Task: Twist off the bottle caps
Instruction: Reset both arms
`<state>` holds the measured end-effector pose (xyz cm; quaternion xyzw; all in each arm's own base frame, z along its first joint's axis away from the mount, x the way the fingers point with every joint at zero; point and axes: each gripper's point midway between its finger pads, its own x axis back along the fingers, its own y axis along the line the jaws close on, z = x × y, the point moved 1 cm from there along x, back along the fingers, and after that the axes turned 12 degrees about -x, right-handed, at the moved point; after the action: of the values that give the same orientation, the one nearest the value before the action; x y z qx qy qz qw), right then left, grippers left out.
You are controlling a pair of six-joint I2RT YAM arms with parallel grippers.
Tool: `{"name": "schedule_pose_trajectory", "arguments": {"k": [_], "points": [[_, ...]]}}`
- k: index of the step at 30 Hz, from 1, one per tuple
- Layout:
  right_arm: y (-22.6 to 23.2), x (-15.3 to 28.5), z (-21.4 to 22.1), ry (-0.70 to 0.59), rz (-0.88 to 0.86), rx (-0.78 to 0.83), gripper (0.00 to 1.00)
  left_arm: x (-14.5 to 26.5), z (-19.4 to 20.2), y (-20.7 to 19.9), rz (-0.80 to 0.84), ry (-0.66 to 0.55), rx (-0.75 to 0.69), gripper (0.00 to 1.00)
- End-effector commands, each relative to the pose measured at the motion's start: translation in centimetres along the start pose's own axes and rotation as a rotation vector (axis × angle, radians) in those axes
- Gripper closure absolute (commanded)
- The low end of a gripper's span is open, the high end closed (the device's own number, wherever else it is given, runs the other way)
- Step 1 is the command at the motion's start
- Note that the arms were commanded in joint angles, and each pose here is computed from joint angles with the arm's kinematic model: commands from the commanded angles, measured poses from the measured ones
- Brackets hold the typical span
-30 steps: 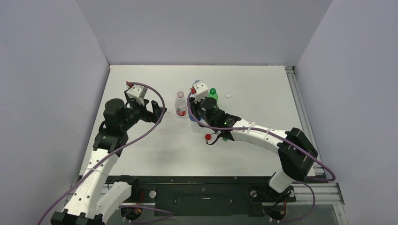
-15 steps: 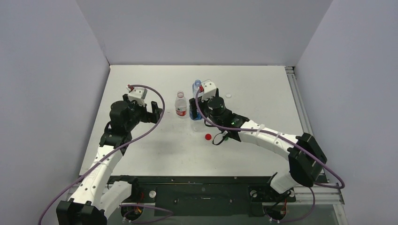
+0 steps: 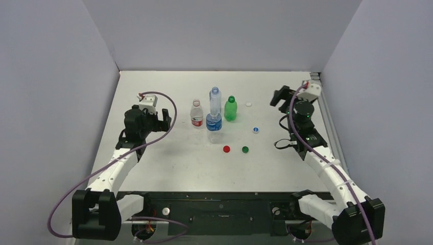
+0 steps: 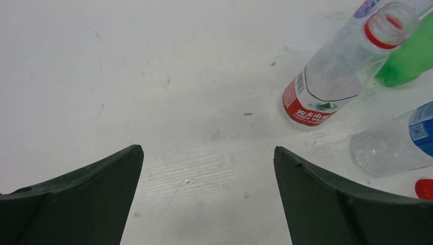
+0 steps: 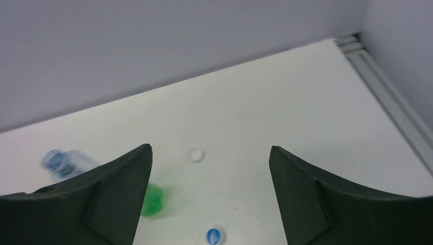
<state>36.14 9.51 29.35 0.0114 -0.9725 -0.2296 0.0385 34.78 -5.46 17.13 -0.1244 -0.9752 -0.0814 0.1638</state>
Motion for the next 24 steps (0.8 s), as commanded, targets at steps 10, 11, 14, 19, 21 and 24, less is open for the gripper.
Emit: {"name": "schedule_pose_trajectory", "arguments": {"k": [10, 11, 14, 19, 21, 24], "points": [[-21.7, 0.7, 3.1, -0.253, 0.642, -0.029, 0.17, -3.6, 1.0, 4.5, -0.083, -0.130, 0.030, 0.03], [-21.8, 0.6, 3.1, -0.260, 0.637, -0.026, 0.17, -3.6, 0.8, 4.8, -0.092, -0.160, 0.030, 0.03], [-21.6, 0.1, 3.2, -0.217, 0.609, 0.037, 0.17, -3.4, 0.9, 5.2, -0.112, -0.210, 0.037, 0.03], [-22.0, 0.9, 5.1, -0.162, 0.604, 0.094, 0.17, -3.2, 1.2, 5.4, -0.133, -0.249, 0.068, 0.03], [-22.5, 1.4, 6.1, -0.161, 0.613, 0.094, 0.17, -3.2, 1.1, 5.9, -0.159, -0.257, 0.105, 0.03], [-22.4, 1.9, 6.4, -0.204, 0.609, 0.106, 0.17, -3.1, 1.0, 6.0, -0.158, -0.265, 0.112, 0.03]]}}
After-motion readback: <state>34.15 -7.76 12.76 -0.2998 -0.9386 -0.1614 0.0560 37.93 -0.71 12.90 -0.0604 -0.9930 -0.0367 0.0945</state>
